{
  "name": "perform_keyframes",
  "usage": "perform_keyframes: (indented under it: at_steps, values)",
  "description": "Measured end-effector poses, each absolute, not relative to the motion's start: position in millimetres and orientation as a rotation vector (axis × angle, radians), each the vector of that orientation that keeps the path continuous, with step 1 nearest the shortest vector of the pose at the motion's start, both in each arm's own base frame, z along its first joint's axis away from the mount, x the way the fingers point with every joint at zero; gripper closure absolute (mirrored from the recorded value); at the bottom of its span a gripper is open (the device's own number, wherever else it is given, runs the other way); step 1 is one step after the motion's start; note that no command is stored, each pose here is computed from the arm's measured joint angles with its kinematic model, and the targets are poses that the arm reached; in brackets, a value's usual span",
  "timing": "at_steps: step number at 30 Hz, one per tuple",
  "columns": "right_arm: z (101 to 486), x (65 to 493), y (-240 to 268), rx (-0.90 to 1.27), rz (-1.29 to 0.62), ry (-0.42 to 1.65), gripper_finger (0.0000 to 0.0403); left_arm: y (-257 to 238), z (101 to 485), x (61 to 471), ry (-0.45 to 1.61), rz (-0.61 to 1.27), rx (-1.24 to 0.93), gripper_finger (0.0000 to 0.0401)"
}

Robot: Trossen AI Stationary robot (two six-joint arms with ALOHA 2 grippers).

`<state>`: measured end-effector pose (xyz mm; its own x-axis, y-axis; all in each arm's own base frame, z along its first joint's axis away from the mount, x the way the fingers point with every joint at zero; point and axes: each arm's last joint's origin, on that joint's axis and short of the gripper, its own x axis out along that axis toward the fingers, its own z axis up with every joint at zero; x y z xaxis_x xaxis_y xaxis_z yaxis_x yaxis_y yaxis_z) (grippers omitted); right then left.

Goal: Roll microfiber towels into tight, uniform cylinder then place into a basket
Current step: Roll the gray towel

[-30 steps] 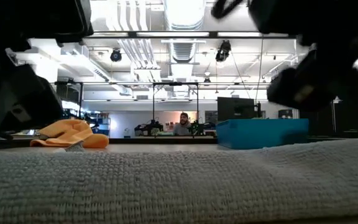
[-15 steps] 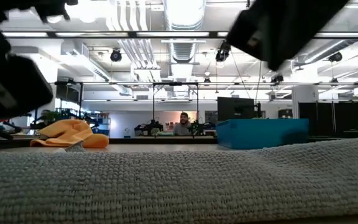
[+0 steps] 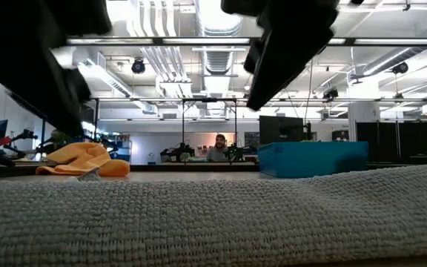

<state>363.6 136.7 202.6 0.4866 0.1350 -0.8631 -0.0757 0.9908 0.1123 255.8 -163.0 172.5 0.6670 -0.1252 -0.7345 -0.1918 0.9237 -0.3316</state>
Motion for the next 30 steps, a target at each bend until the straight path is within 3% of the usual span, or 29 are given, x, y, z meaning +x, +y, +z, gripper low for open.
perform_keyframes:
  at_steps: [8,16,23,30]
  values:
    - [181.8,361.6,129.2,0.009,0.192,1.015,0.033,-142.0,139.7,273.0,0.834,0.083,-0.347,0.0261]
    - [150.6,344.4,112.3,-0.054,0.244,1.125,0.033,-120.5,114.5,289.0,0.869,0.21,-0.368,0.0261]
    - [128.6,335.2,85.7,-0.042,0.196,1.17,0.033,-75.5,133.1,293.2,0.869,0.279,-0.339,0.0261]
    - [125.1,342.4,46.2,-0.035,0.047,1.172,0.033,-36.3,182.4,277.0,0.813,0.326,-0.335,0.0261]
